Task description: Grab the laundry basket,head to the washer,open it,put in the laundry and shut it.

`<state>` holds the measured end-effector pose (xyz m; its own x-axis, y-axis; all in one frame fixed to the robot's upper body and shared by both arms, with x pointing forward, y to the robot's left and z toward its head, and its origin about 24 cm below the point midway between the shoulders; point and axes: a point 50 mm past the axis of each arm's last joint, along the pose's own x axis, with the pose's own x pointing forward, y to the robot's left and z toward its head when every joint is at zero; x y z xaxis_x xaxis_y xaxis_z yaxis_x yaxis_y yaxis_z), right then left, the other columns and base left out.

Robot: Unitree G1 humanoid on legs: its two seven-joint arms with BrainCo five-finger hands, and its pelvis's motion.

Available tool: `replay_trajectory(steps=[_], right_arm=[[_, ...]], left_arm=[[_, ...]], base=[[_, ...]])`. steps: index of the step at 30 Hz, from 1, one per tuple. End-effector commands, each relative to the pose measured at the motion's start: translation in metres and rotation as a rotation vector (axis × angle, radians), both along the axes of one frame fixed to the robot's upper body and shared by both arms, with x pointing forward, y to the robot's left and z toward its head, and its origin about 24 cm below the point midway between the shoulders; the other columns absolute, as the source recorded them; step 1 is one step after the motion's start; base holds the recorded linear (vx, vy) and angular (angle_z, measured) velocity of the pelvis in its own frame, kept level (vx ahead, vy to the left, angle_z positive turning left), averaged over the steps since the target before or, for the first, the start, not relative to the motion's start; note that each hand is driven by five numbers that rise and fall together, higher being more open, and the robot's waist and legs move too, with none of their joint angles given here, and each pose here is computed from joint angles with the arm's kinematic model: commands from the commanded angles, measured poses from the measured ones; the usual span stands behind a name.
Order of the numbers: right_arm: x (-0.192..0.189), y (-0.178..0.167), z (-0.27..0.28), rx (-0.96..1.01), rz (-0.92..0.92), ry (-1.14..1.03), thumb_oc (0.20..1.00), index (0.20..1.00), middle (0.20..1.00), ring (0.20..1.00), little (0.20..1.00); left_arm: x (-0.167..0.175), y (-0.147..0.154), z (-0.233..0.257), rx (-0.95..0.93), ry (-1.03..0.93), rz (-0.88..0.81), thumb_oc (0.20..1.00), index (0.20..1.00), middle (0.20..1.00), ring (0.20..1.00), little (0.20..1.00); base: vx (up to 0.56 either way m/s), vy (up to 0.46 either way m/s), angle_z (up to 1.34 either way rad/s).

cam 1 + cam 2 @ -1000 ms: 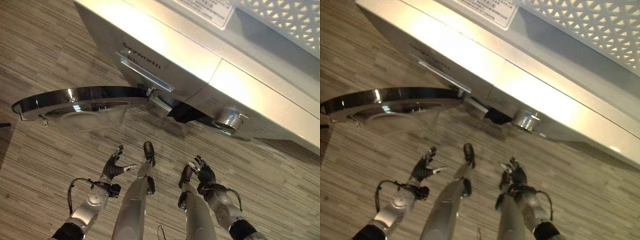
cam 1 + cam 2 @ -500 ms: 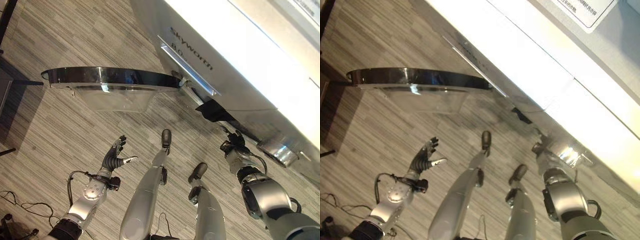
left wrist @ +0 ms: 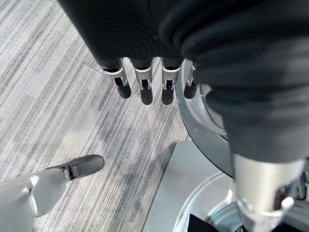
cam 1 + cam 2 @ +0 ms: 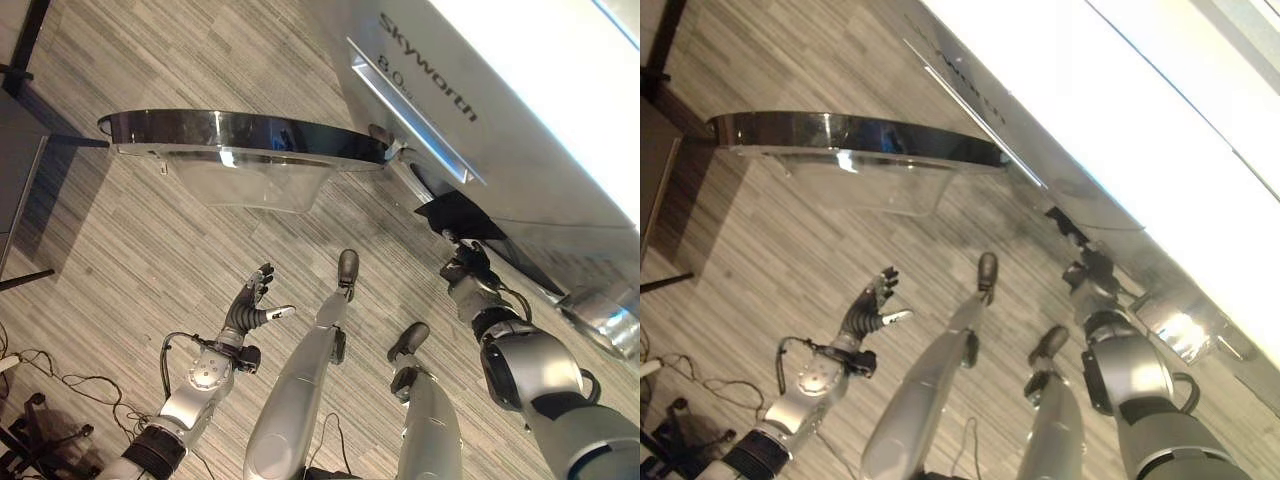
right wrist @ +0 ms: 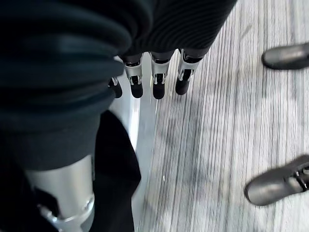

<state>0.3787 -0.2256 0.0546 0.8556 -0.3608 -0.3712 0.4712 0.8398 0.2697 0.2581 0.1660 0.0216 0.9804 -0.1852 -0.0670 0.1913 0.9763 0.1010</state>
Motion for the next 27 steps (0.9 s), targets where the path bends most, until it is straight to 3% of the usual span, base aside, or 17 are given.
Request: replay_trajectory(steps=[1, 8, 9, 10, 11, 15, 19, 22, 27], right_arm=[[-0.002, -0.007, 0.000, 0.019, -0.031, -0.015, 1.000, 1.000, 1.000, 1.000, 1.000], [0.016, -0.014, 0.047, 0.027, -0.088, -0.145, 1.000, 1.000, 1.000, 1.000, 1.000], [0.018, -0.017, 0.053, 0.020, -0.096, -0.162, 0.749, 0.749, 0.749, 0.749, 0.749], [0.019, -0.019, 0.059, 0.004, -0.100, -0.175, 0.438, 0.438, 0.438, 0.438, 0.438], [0.021, -0.022, 0.067, -0.026, -0.106, -0.187, 0.200, 0.200, 0.200, 0.200, 0.200], [0.027, -0.029, 0.101, -0.169, -0.132, -0.257, 0.200, 0.200, 0.200, 0.200, 0.200], [0.030, -0.027, 0.138, -0.137, -0.152, -0.444, 0.200, 0.200, 0.200, 0.200, 0.200], [0.025, -0.008, 0.192, -0.131, -0.138, -0.713, 0.200, 0.200, 0.200, 0.200, 0.200], [0.007, -0.009, 0.249, -0.095, -0.291, -0.935, 0.200, 0.200, 0.200, 0.200, 0.200]], left_arm=[[-0.006, -0.026, -0.006, -0.050, 0.014, -0.071, 1.000, 1.000, 1.000, 1.000, 1.000], [-0.008, -0.026, -0.008, -0.043, 0.025, -0.070, 1.000, 1.000, 1.000, 1.000, 1.000], [-0.008, -0.026, -0.008, -0.040, 0.025, -0.070, 1.000, 1.000, 1.000, 1.000, 1.000], [-0.008, -0.025, -0.009, -0.037, 0.030, -0.066, 1.000, 1.000, 1.000, 1.000, 1.000], [-0.009, -0.023, -0.010, -0.032, 0.033, -0.059, 1.000, 1.000, 1.000, 1.000, 1.000], [-0.009, -0.020, -0.008, -0.026, 0.018, -0.040, 1.000, 1.000, 1.000, 1.000, 1.000], [-0.005, -0.013, -0.007, -0.022, 0.012, 0.005, 1.000, 1.000, 1.000, 1.000, 1.000], [-0.005, -0.007, -0.011, -0.027, 0.028, 0.053, 1.000, 1.000, 1.000, 1.000, 1.000], [-0.008, -0.003, -0.015, -0.025, 0.044, 0.071, 1.000, 1.000, 1.000, 1.000, 1.000]], base=[[0.02, 0.019, 0.06], [0.02, 0.013, 0.10], [0.01, 0.009, 0.07], [0.01, 0.005, 0.04], [0.00, 0.000, 0.00], [0.00, 0.010, 0.01], [-0.01, 0.025, -0.01], [-0.01, 0.012, -0.06], [0.00, -0.019, -0.13]])
